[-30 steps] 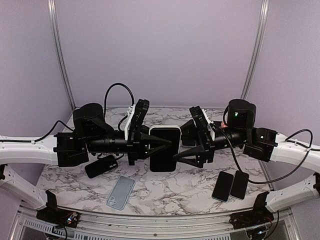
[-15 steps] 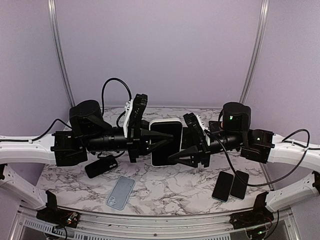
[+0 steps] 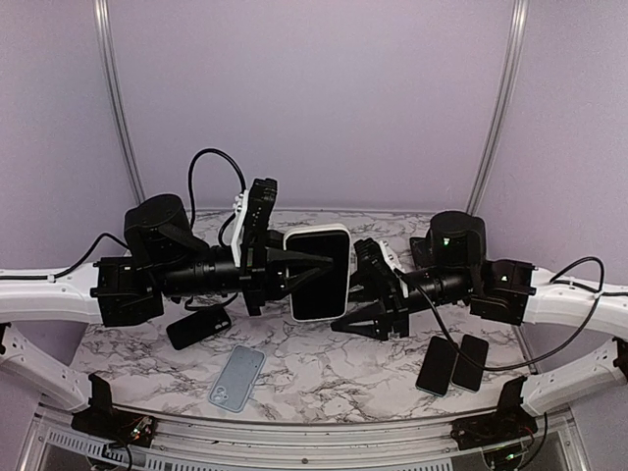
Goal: Put the phone into the phone case
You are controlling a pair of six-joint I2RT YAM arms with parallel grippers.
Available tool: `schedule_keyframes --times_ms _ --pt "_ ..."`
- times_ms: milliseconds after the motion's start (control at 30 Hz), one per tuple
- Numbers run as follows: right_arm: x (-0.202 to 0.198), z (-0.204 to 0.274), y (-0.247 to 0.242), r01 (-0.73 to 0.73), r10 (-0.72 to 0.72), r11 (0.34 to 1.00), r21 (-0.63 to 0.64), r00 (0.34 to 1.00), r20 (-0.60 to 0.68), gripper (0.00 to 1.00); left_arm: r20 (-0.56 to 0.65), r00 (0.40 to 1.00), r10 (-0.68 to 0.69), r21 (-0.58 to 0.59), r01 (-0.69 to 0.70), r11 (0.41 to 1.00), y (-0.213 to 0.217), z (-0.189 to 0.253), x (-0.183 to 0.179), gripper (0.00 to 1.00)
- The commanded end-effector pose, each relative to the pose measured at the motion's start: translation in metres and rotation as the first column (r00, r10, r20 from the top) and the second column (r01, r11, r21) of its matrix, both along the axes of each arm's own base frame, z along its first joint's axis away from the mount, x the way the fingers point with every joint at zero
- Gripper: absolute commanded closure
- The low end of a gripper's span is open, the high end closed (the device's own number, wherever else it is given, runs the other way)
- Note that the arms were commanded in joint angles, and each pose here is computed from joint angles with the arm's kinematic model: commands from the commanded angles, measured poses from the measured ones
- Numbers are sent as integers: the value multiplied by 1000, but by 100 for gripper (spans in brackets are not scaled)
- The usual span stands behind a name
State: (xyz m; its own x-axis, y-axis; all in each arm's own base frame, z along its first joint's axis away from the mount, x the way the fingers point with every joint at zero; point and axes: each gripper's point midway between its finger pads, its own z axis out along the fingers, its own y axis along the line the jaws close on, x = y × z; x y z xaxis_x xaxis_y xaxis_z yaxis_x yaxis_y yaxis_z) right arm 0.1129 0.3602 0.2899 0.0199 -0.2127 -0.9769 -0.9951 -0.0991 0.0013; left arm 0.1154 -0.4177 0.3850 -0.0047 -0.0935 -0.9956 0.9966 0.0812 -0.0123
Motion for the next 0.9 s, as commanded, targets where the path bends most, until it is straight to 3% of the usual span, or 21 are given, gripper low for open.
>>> schedule_keyframes --times_ms 0,100,200,333,567,633,800,867 --pt "14 18 -9 77 -76 997 -16 996 49 26 48 999 19 -106 -14 994 16 29 -5 100" --pt "21 38 -22 121 -122 993 9 989 87 16 44 999 27 -91 -23 996 16 23 -4 100" --pt "17 73 -28 111 -121 991 79 983 139 16 42 999 13 -77 -10 997 14 17 -6 100" --pt "9 104 -26 59 -83 987 152 984 156 28 74 997 10 -48 -6 999 8 9 -7 100" --pt "5 108 -8 -17 -5 988 151 989 145 45 86 996 -4 -6 5 1000 2 -2 -9 100" --pt "-2 110 -4 -61 36 986 158 987 160 54 87 996 -8 0 8 1000 0 -3 -10 100" --pt "-10 107 -1 -104 80 983 151 984 159 61 90 996 -17 4 17 1000 -3 -2 -11 100" --pt "-11 107 0 -103 79 983 151 985 155 72 92 996 -19 6 19 1000 -3 -2 -11 100"
